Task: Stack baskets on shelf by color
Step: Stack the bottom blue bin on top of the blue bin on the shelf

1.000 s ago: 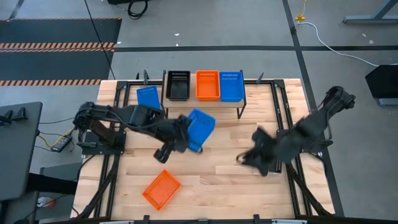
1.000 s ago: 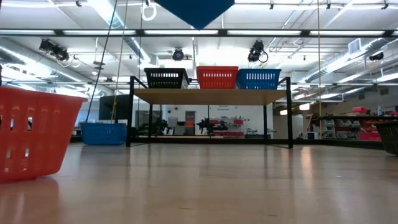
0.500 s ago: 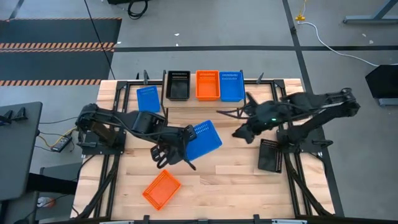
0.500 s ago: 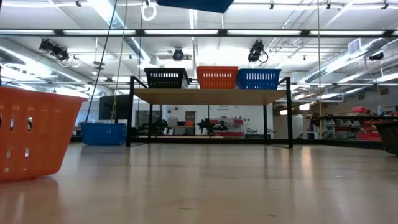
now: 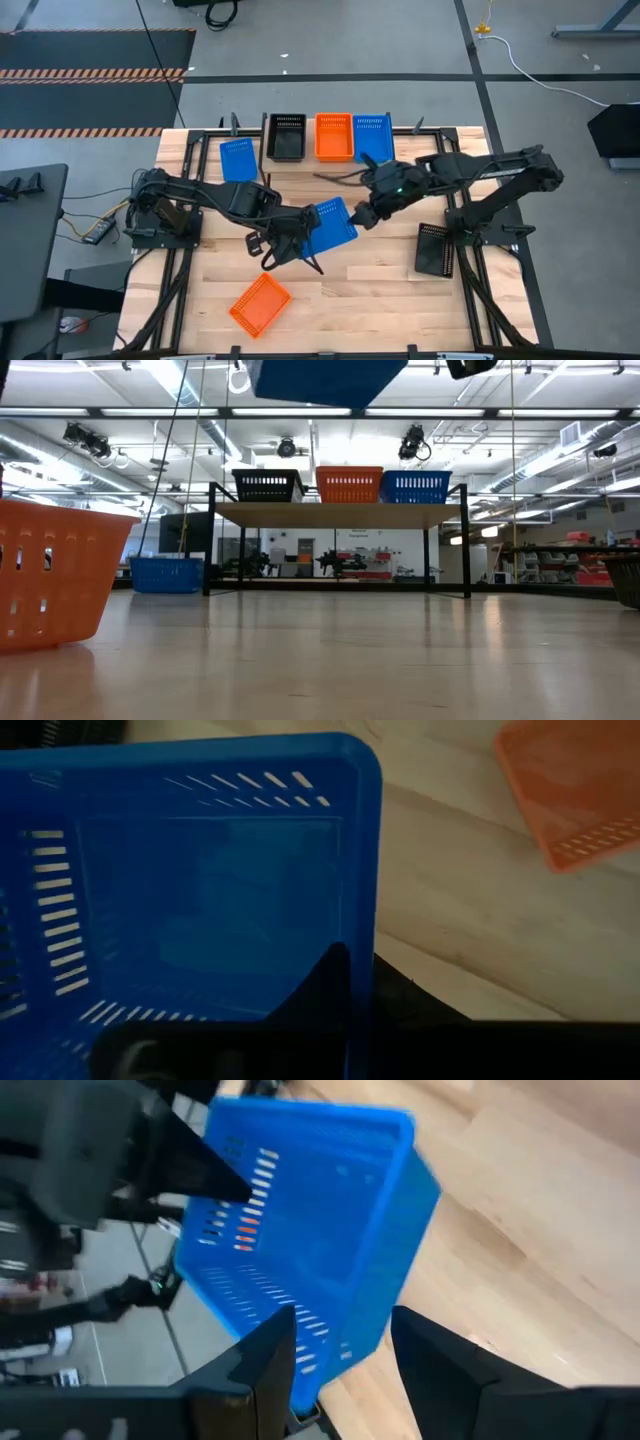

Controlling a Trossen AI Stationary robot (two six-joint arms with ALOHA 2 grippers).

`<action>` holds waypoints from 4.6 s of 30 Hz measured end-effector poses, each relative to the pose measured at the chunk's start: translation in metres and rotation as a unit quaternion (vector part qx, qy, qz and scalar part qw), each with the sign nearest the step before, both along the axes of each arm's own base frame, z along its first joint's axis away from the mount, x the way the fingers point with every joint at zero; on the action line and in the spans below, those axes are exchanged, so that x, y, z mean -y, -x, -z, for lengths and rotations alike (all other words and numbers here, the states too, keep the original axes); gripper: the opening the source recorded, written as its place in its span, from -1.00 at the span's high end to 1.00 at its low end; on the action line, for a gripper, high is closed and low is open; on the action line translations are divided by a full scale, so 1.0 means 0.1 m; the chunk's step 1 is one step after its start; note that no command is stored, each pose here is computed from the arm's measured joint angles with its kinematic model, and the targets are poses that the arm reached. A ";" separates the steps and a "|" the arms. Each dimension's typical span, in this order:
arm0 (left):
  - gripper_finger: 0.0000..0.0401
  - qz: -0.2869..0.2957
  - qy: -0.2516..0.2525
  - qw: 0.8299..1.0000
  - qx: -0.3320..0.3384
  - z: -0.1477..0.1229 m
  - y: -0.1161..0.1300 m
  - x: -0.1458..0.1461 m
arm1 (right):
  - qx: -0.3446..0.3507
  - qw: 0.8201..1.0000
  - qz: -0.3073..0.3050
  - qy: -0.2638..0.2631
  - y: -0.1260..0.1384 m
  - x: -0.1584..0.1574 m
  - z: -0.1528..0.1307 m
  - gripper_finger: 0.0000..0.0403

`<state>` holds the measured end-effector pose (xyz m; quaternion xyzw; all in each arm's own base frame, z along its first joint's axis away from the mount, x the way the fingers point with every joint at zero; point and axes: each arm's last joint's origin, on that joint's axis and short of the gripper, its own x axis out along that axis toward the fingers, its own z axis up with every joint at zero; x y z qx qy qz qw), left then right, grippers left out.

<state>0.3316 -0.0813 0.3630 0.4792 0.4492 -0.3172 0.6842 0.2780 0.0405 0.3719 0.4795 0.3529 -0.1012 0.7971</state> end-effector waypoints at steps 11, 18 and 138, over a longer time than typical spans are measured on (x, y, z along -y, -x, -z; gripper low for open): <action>0.97 0.002 0.013 0.999 0.033 -0.05 -0.03 0.05 | -0.049 0.999 -0.016 0.010 -0.24 -0.01 0.26 0.19; 0.84 -0.033 0.038 0.997 0.058 -0.12 0.01 0.10 | -0.052 0.998 -0.019 0.022 -0.23 0.02 0.27 0.54; 0.34 -0.502 0.460 0.631 0.370 -1.53 0.98 -0.31 | -0.155 0.850 -0.294 0.408 0.46 2.92 -0.22 0.96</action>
